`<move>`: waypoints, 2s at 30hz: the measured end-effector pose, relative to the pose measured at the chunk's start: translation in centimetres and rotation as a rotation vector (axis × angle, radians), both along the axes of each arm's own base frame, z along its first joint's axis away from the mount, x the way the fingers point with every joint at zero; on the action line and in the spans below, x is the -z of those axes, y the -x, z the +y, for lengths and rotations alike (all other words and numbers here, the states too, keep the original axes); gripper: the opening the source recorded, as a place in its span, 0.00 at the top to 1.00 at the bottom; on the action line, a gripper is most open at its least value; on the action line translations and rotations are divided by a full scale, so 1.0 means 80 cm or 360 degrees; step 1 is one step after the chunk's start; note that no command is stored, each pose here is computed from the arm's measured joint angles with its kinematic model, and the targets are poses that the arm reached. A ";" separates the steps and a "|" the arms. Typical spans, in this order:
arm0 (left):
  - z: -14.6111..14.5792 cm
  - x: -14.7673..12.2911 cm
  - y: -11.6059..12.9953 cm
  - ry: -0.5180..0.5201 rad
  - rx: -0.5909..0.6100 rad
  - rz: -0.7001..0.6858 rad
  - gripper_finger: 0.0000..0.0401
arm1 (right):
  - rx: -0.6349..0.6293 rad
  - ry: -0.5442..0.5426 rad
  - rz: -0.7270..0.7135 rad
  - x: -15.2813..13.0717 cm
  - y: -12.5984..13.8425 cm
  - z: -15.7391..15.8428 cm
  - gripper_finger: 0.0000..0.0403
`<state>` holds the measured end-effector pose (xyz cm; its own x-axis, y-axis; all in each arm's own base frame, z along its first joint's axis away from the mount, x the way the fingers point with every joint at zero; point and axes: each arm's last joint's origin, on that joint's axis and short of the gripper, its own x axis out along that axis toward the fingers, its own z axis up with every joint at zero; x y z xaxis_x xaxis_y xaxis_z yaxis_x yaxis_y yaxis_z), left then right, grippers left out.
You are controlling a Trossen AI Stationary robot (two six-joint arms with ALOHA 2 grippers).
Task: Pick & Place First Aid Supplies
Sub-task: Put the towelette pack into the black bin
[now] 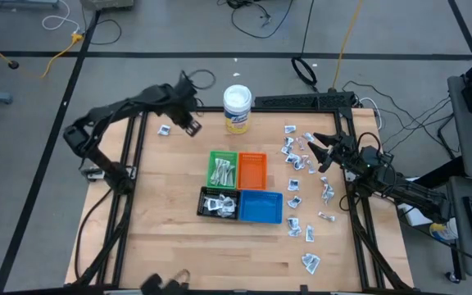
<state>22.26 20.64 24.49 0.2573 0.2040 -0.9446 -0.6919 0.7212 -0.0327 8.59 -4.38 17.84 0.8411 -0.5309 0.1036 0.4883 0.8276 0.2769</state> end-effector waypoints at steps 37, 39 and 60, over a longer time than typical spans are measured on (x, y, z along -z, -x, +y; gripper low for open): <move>-0.313 0.024 -0.112 0.0195 0.1297 0.0039 0.99 | 0.0000 0.0000 0.0000 0.000 0.000 0.000 0.40; -0.317 0.031 -0.115 0.0201 0.1302 0.0067 0.99 | 0.0000 0.0000 0.0000 0.000 0.000 0.000 0.40; -0.322 0.088 -0.141 0.0155 0.1278 0.0224 0.83 | 0.0000 0.0000 0.0000 0.000 0.000 0.000 0.40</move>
